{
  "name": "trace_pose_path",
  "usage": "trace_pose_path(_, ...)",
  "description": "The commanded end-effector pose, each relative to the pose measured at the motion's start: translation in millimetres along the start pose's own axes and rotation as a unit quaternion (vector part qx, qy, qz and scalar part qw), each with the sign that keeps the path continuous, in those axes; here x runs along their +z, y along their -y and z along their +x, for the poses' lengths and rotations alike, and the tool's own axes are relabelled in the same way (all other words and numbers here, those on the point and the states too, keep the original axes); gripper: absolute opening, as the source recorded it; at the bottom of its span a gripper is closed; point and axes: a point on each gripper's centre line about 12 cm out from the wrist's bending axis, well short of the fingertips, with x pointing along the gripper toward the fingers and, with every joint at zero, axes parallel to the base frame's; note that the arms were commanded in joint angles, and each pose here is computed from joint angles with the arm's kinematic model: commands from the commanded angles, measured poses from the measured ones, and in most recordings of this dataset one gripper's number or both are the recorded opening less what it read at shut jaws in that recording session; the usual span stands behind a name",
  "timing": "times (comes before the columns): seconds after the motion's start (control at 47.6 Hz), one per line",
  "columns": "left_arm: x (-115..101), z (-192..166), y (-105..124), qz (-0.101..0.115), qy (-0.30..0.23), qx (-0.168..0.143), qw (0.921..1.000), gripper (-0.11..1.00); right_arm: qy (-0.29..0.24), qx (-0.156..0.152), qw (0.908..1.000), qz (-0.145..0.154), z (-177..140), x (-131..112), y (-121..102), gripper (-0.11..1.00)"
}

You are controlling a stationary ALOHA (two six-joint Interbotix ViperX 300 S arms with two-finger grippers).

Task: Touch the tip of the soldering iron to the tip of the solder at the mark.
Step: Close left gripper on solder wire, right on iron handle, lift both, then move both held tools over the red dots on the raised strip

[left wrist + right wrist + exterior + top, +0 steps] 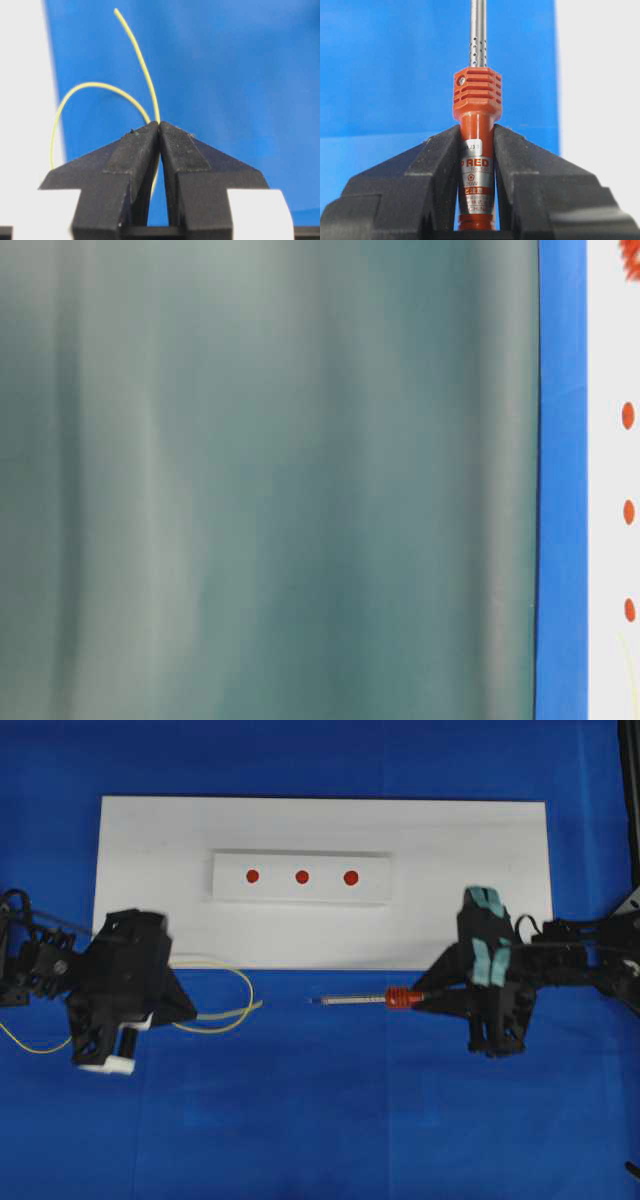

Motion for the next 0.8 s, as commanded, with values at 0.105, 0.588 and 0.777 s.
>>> trace_pose_path(0.105, 21.6, 3.1, -30.7, -0.033, -0.028, 0.043, 0.9981, 0.03, 0.01, -0.027, 0.9996, 0.0, -7.4, 38.3, 24.5, 0.06)
trace_pose_path(0.588, 43.0, 9.4, -96.9, -0.057, -0.107, 0.111, 0.9864, 0.03, -0.005, -0.101, 0.9948, -0.006, -19.0, 76.0, 81.6, 0.06)
trace_pose_path(0.777, 43.5, 7.7, -104.1, -0.058, -0.109, 0.117, 0.9855, 0.03, -0.015, -0.103, 0.9945, -0.009, -17.1, 79.3, 83.0, 0.06)
